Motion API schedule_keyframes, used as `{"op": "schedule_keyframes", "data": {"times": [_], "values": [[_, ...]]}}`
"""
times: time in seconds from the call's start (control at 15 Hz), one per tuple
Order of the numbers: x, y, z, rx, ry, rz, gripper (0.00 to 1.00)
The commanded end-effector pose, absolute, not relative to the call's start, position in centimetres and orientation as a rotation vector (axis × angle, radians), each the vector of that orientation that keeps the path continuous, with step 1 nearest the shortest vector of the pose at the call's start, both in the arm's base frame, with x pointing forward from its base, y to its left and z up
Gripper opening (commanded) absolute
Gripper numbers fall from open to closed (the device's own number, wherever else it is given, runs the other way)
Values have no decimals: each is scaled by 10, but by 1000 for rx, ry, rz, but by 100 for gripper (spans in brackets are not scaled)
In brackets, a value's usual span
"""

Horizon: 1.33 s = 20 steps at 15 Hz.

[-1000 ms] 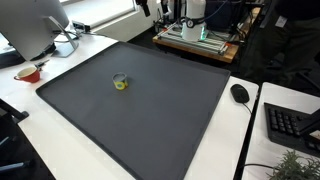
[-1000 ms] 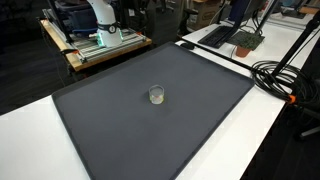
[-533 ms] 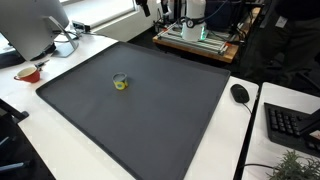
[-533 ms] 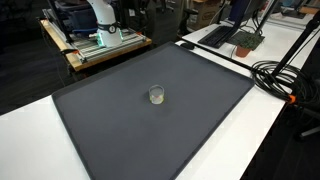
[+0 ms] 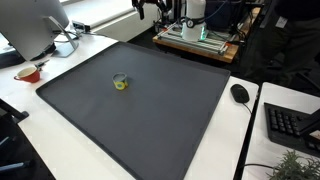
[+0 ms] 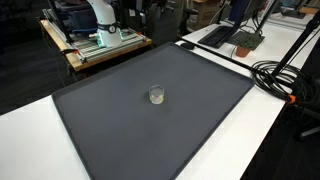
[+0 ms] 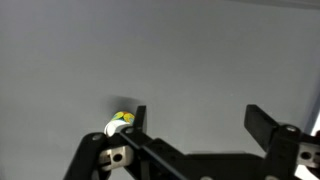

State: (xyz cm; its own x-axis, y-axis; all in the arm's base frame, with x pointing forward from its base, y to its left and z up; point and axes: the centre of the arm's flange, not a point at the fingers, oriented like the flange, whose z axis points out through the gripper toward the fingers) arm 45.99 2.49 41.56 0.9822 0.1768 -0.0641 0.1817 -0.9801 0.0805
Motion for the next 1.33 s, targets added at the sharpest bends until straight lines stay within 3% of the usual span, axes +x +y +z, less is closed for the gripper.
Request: {"op": "schedule_keyframes", "data": {"times": [0.0, 0.47, 0.87, 1.27], "values": [[468, 37, 397, 2863, 453, -157, 100], [480, 62, 354, 2544, 765, -354, 100], [474, 62, 349, 2582, 737, -341, 100], [458, 76, 296, 2261, 910, -631, 100]]}}
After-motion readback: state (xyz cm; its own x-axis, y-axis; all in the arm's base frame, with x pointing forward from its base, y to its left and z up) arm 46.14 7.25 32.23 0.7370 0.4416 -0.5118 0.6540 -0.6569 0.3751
